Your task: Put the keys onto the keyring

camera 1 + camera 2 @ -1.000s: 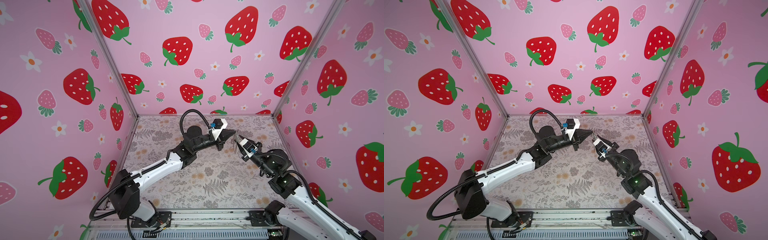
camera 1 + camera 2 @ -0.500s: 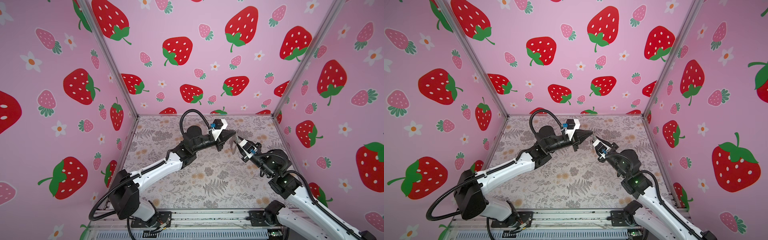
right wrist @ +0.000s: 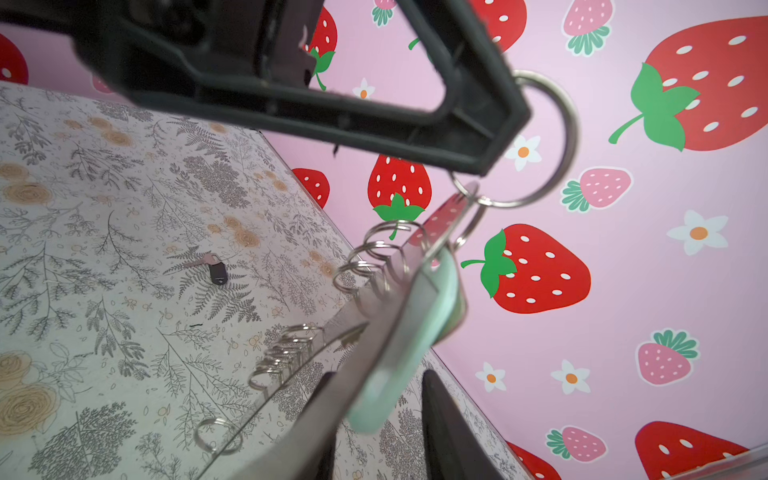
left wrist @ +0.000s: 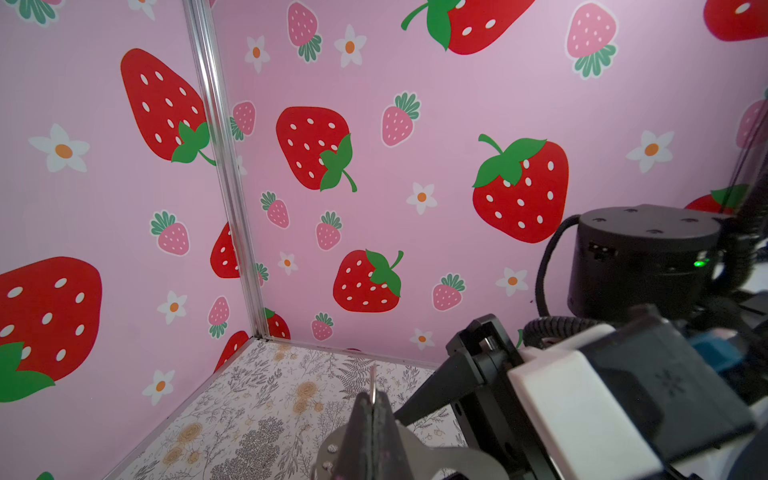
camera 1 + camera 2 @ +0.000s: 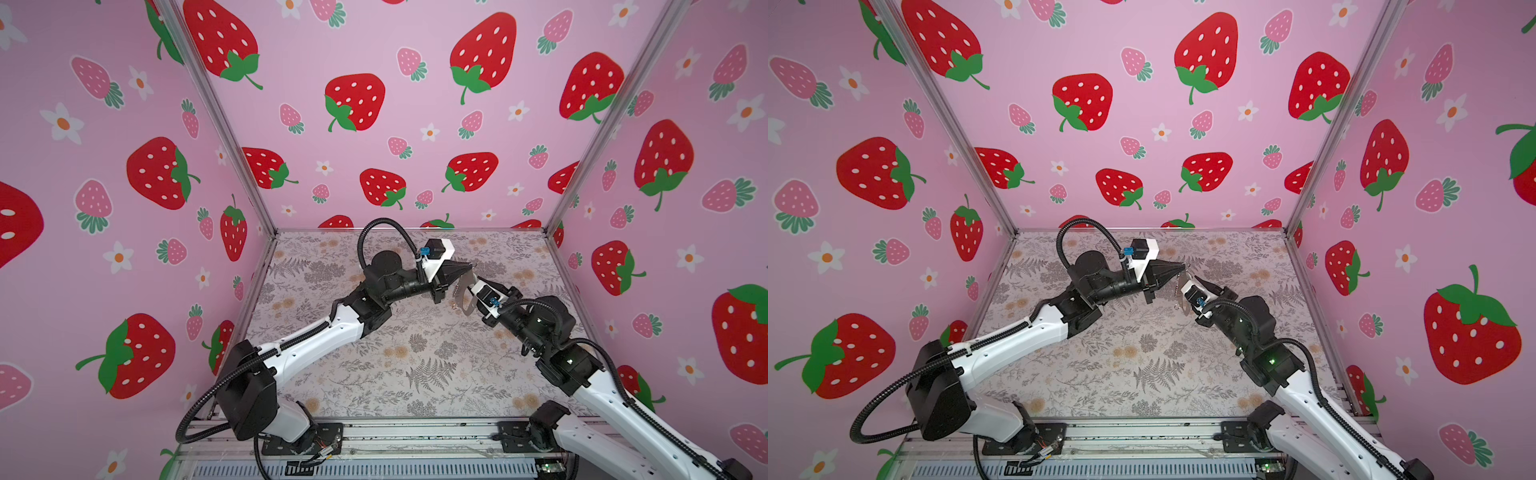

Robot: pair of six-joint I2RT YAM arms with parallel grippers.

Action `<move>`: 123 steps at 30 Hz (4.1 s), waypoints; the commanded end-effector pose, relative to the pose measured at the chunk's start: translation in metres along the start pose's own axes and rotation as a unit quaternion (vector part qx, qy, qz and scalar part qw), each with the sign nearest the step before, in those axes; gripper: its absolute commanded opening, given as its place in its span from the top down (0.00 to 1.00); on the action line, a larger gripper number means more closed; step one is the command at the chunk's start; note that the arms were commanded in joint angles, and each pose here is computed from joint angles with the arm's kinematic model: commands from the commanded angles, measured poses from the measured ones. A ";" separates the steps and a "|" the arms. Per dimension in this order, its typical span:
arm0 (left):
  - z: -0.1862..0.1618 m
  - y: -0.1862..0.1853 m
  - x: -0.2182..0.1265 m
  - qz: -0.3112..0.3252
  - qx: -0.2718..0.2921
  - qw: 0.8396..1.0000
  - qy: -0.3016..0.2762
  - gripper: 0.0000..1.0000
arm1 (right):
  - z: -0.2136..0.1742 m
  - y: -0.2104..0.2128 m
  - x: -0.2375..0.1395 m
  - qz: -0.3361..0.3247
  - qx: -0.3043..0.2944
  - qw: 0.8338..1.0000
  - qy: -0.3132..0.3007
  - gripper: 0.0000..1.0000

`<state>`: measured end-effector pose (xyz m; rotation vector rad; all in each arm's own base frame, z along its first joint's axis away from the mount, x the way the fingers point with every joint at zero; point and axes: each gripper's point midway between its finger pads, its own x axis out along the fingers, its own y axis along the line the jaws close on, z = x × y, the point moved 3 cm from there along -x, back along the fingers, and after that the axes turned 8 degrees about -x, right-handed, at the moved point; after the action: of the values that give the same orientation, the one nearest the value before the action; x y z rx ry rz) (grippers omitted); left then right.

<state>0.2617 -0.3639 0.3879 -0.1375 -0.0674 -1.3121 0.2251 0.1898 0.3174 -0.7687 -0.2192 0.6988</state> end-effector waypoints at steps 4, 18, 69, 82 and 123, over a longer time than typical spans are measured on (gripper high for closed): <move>0.026 -0.007 -0.009 -0.020 0.017 0.999 -0.029 1.00 | 0.017 -0.010 -0.009 -0.004 -0.015 0.999 -0.033 0.66; 0.023 -0.008 -0.009 -0.031 0.010 0.999 -0.023 1.00 | 0.037 -0.019 -0.013 -0.012 0.028 0.996 -0.089 0.70; -0.005 0.009 -0.013 0.030 0.012 0.999 0.036 1.00 | 0.037 -0.048 -0.011 -0.068 -0.045 0.996 -0.040 0.98; -0.073 0.041 -0.042 0.101 -0.054 0.991 0.065 0.83 | 0.020 -0.001 0.033 0.070 -0.109 0.992 0.006 0.99; -0.131 0.108 -0.205 0.406 -0.121 0.898 0.119 0.30 | -0.078 0.136 0.102 0.212 -0.117 0.965 0.098 0.98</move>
<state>0.2985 -0.1514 0.2007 -0.1571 0.3866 -0.4618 0.2590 0.2881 0.1620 -1.1098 0.0813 1.0416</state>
